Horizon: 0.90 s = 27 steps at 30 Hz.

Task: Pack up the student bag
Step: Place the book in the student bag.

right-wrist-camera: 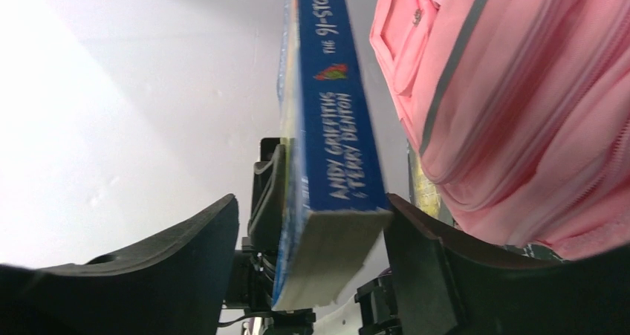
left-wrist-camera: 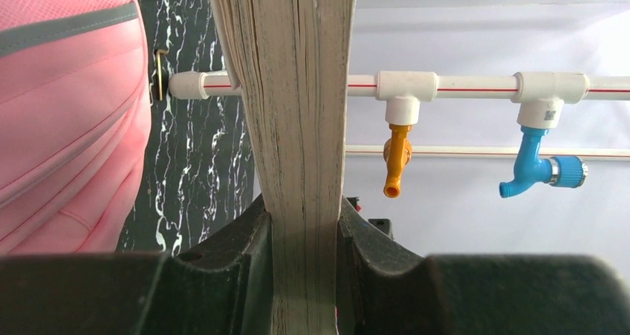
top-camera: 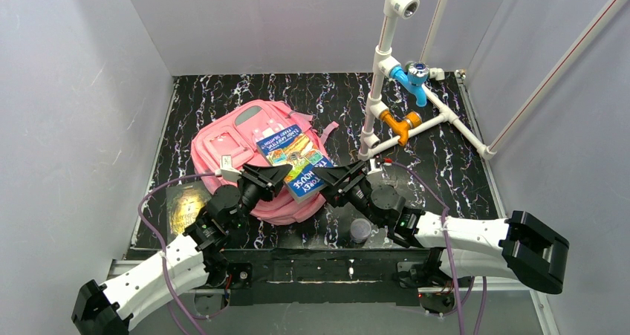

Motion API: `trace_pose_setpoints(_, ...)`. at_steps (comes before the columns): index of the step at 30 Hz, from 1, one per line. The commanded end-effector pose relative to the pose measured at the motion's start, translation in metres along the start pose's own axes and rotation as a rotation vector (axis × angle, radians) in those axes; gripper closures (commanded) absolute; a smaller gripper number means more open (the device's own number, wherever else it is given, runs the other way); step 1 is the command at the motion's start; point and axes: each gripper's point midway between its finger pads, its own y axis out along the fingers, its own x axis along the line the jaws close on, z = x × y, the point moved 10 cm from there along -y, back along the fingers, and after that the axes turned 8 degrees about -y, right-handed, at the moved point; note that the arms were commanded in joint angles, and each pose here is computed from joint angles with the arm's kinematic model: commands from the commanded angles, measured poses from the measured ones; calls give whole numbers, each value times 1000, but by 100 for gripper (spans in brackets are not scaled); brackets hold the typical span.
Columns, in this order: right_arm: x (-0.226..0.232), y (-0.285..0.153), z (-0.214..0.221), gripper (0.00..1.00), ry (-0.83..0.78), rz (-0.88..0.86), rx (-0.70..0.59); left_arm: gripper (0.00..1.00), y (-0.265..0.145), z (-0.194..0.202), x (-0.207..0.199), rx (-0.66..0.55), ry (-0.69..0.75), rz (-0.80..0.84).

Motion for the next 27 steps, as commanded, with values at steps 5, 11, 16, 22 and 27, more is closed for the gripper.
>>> trace_pose_setpoints(5, 28, 10, 1, 34, 65, -81, -23, 100, -2, 6, -21, 69, -23, 103)
trace_pose_setpoints(11, 26, 11, 4, 68, 71, -78, -12, 100, 0, 12, -17, 136, 35, 84)
trace_pose_setpoints(16, 20, -1, -3, 99, 60, -48, -50, 49, -7, 11, 9, 160, 57, 30)
trace_pose_setpoints(22, -3, -38, -21, 99, -19, 59, -109, 22, -31, -1, 35, 125, 199, -232)
trace_pose_setpoints(27, -23, -76, -39, 99, -118, 162, -163, 23, -52, -22, 5, 86, 642, -403)
